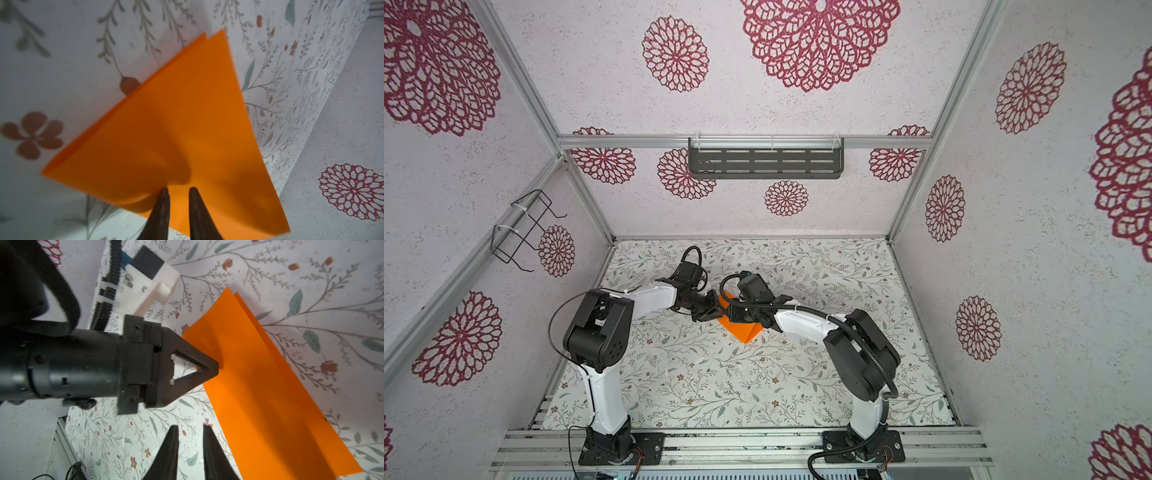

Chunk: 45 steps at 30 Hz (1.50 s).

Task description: Fold a paper plane with a square sheet of paper (pick it up from the middle)

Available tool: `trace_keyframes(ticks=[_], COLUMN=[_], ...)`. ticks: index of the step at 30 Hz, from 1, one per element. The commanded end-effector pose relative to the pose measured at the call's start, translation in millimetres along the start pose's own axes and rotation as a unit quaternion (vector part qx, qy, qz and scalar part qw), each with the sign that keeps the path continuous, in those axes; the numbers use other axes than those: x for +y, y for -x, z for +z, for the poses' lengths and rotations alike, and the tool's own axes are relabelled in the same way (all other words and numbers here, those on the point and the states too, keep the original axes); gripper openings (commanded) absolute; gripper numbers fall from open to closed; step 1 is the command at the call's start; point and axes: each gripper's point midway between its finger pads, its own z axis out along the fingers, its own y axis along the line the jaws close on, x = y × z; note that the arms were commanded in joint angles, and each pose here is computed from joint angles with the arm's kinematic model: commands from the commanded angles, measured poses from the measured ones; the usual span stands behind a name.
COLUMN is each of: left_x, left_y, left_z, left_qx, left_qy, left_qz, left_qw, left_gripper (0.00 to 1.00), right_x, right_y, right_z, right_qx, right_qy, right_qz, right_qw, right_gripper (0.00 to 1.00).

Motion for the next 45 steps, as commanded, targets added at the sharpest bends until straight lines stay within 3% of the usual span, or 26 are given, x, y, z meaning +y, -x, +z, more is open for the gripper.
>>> trace_keyframes(ticks=[1,17,25,36,45], left_x=[-5,-10,5,17,22], left_y=[10,8,7,4,2], left_z=[-1,-12,-8,0,0], left_qx=[-0.015,-0.016,-0.012,-0.003,0.0], left_qy=[-0.007,-0.024,-0.015,-0.001,0.008], left_qz=[0.009,0.023,0.01,-0.003,-0.007], left_qw=[1.0,0.999,1.0,1.0,1.0], left_gripper=[0.2,0.18,0.16,0.12,0.12], right_x=[2,-26,-33,-11,-22], right_y=[3,-34,-41,-23,-35], right_z=[6,45,44,54,61], right_qx=[0.018,0.116,0.131,0.123,0.145], right_qy=[-0.003,-0.017,-0.025,0.012,-0.003], right_qz=[0.018,0.071,0.073,0.057,0.064], right_qw=[1.0,0.991,0.988,0.991,0.987], right_gripper=[0.24,0.17,0.16,0.13,0.12])
